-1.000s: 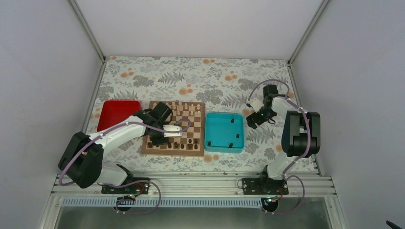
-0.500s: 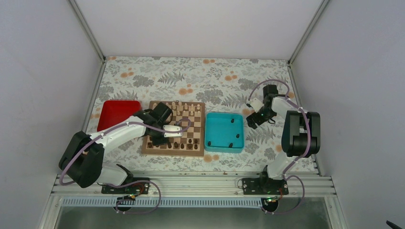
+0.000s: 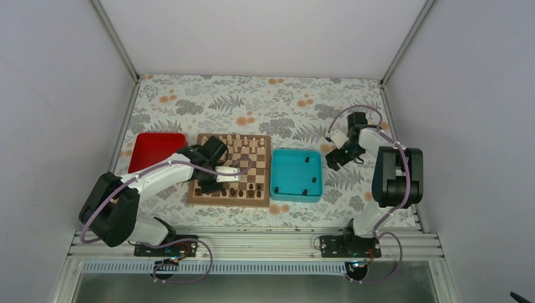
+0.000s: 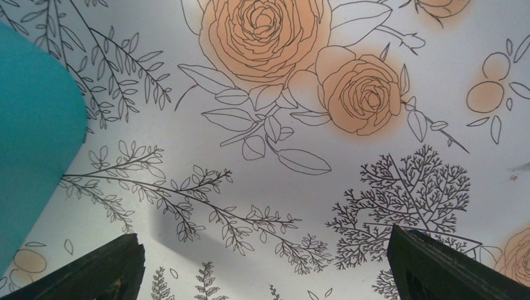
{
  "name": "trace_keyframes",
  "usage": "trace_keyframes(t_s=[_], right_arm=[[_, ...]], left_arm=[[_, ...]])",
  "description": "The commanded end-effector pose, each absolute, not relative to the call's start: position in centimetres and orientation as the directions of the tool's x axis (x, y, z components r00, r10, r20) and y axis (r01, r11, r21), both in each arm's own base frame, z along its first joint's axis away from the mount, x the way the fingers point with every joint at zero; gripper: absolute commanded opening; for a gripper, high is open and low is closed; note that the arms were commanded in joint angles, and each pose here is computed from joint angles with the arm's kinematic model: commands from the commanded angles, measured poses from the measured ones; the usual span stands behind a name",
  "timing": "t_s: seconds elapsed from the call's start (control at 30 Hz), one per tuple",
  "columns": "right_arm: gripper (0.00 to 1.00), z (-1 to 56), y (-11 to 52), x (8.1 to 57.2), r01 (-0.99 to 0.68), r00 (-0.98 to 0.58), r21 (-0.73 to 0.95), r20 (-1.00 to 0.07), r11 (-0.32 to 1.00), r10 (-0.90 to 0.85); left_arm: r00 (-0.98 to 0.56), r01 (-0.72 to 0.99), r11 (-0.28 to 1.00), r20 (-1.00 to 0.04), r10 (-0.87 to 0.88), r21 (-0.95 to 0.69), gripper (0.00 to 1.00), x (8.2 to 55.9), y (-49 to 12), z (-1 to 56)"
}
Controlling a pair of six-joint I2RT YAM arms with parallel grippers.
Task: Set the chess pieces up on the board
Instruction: Place the chess piece on the chessboard.
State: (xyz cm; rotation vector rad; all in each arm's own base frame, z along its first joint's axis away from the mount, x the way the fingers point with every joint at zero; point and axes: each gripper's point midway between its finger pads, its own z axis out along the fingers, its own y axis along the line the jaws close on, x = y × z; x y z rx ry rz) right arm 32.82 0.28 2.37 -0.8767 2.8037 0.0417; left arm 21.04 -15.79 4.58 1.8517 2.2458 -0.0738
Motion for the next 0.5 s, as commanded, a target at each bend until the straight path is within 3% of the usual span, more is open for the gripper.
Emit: trace_keyframes(t_s=[0.0, 0.33, 0.47], right_arm=[[1.0, 2.0, -0.1, 32.8, -0.556, -0.811, -0.036, -0.194, 0.83, -0.552], [1.0, 2.0, 0.0, 32.7, -0.558, -0.81, -0.034, -0.194, 0.829, -0.553], [1.0, 2.0, -0.1, 32.7, -0.557, -0.81, -0.036, -0.195, 0.829, -0.553]], left_arm=[[-0.173, 0.976, 0.195, -0.195, 0.966, 0.099, 0.21, 21.1, -15.6, 4.7], [-0.133, 0.973, 0.166, -0.197, 0.971, 0.161, 0.24, 23.1, -16.3, 10.0], [-0.094, 0.972, 0.143, -0.248, 0.964, 0.188, 0.24, 24.8, -18.0, 13.8]])
